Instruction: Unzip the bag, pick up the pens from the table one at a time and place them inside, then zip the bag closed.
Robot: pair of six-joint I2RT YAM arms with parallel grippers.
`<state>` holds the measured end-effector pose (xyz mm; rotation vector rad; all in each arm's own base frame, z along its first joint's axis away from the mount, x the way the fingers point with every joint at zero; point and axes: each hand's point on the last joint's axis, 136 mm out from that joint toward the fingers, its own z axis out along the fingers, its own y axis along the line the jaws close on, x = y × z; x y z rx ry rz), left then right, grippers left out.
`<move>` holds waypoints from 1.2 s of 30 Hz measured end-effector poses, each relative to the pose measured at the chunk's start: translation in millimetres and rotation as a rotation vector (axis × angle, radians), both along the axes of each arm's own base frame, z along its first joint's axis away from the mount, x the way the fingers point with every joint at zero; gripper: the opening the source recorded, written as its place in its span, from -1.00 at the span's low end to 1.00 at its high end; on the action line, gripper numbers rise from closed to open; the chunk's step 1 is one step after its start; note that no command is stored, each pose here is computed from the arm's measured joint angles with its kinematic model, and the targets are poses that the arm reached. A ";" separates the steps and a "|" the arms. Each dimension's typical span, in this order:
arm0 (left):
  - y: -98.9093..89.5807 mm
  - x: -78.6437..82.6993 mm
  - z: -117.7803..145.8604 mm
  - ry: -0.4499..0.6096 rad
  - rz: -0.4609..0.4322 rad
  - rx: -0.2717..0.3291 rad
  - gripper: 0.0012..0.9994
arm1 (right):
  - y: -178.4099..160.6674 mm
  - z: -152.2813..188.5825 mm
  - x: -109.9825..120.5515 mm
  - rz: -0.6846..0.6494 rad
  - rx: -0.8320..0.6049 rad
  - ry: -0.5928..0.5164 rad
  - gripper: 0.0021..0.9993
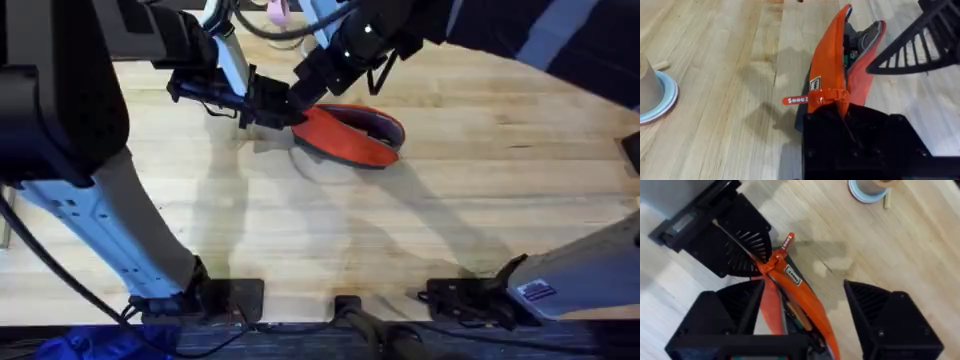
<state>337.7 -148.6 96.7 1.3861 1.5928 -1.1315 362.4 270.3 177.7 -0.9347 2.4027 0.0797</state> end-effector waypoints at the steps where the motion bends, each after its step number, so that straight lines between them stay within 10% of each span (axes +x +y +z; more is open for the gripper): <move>1: 0.0 0.0 -0.1 0.000 0.000 0.000 -0.92 | 0.0 0.0 0.0 -0.019 0.010 0.005 0.98; 12: 0.0 0.0 -0.1 0.000 0.000 0.000 -0.91 | 0.0 0.0 0.0 -0.103 0.058 0.030 0.99; 19: -0.4 1.6 1.0 -0.008 0.002 -0.008 0.93 | 0.3 0.3 0.4 -0.123 0.071 0.034 1.00; 36: 35.2 0.2 -5.3 0.088 0.090 0.040 0.99 | 12.7 1.2 -7.4 -0.178 0.124 0.057 1.00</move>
